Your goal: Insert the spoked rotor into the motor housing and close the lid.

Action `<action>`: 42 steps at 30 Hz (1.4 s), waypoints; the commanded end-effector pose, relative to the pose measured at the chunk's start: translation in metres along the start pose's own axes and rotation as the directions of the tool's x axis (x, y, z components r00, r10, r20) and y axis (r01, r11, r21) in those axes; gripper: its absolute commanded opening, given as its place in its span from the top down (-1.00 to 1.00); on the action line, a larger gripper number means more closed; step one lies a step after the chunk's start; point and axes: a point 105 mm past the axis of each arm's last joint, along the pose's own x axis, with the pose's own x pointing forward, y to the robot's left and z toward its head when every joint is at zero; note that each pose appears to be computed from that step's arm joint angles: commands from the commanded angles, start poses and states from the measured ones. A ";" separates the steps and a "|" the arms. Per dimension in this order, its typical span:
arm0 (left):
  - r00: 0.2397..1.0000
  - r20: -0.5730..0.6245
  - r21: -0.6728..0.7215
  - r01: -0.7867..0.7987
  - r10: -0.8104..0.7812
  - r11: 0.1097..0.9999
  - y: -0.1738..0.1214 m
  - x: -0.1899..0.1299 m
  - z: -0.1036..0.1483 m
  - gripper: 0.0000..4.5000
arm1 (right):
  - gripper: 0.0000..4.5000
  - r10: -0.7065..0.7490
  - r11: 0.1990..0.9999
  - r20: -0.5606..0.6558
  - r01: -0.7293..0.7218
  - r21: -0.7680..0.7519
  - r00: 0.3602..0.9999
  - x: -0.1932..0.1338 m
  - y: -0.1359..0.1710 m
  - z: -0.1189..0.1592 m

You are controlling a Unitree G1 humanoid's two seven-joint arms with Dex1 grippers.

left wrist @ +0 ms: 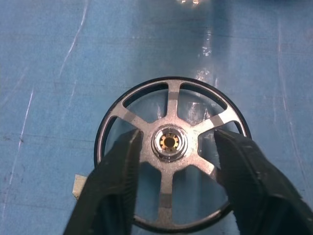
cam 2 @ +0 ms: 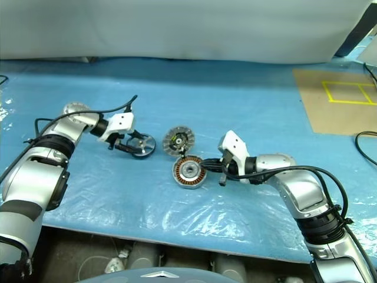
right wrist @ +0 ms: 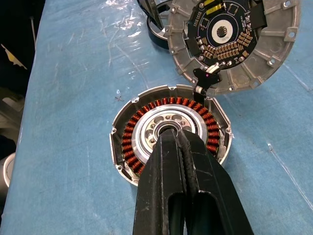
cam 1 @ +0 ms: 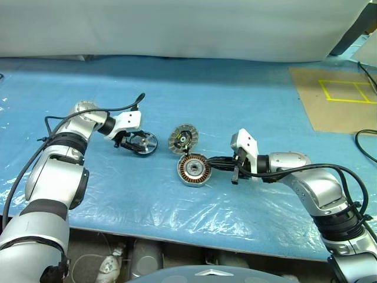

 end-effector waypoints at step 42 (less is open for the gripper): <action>0.930 0.358 -0.091 -0.057 0.086 0.994 -0.062 -0.034 0.036 0.41 | 1.00 -0.088 0.996 0.070 0.087 0.022 0.994 -0.012 -0.027 0.018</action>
